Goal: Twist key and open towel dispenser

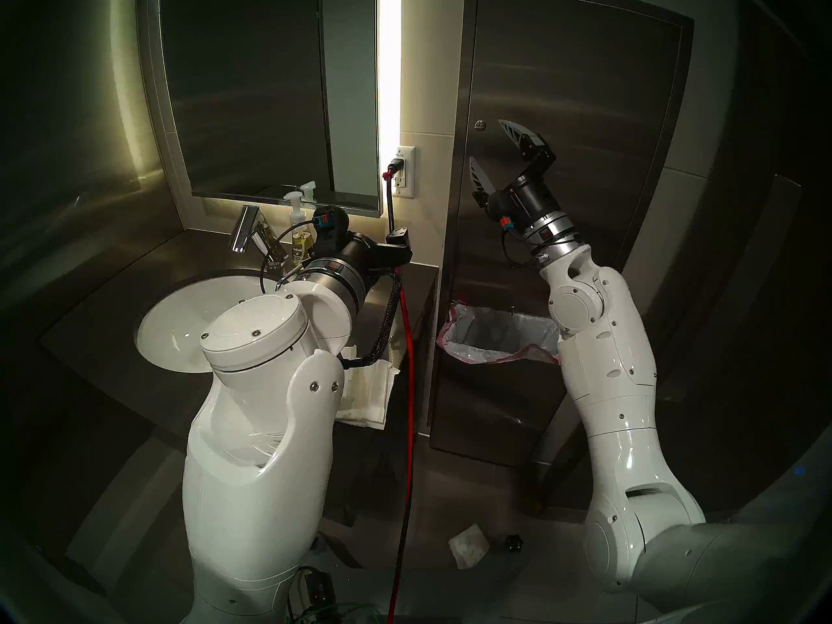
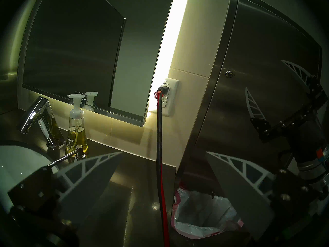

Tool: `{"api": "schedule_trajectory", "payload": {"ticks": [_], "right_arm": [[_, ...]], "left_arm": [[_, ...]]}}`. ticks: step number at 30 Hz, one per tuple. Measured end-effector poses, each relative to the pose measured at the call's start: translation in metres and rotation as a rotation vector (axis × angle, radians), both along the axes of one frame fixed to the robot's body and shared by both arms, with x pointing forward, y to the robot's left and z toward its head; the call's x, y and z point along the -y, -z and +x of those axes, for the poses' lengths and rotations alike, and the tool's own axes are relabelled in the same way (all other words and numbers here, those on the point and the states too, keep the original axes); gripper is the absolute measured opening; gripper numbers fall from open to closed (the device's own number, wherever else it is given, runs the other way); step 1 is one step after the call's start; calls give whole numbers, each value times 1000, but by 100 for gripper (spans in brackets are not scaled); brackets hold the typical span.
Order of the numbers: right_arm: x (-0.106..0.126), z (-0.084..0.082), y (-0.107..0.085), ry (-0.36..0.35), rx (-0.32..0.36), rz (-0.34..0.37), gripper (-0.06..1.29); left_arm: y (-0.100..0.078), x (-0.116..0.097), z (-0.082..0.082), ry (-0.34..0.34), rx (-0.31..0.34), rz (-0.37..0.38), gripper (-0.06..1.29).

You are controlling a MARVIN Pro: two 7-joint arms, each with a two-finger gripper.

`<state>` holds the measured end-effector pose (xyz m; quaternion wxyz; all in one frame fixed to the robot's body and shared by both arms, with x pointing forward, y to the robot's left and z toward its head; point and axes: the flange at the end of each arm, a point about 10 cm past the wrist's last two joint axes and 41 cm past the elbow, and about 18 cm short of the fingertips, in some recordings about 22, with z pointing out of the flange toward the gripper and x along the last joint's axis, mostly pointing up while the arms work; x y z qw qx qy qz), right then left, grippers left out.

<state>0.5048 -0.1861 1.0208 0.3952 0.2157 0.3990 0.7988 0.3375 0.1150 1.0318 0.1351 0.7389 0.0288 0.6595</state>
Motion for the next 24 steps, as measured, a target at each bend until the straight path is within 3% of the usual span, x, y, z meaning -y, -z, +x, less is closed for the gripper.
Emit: {"api": "schedule_trajectory", "payload": {"ticks": [14, 24], "right_arm": [[2, 31, 10, 60, -44, 38, 125], [2, 48, -9, 68, -24, 60, 125]], "left_arm": [[0, 0, 0, 0, 0, 0, 126], [0, 0, 0, 0, 0, 0, 126]]}}
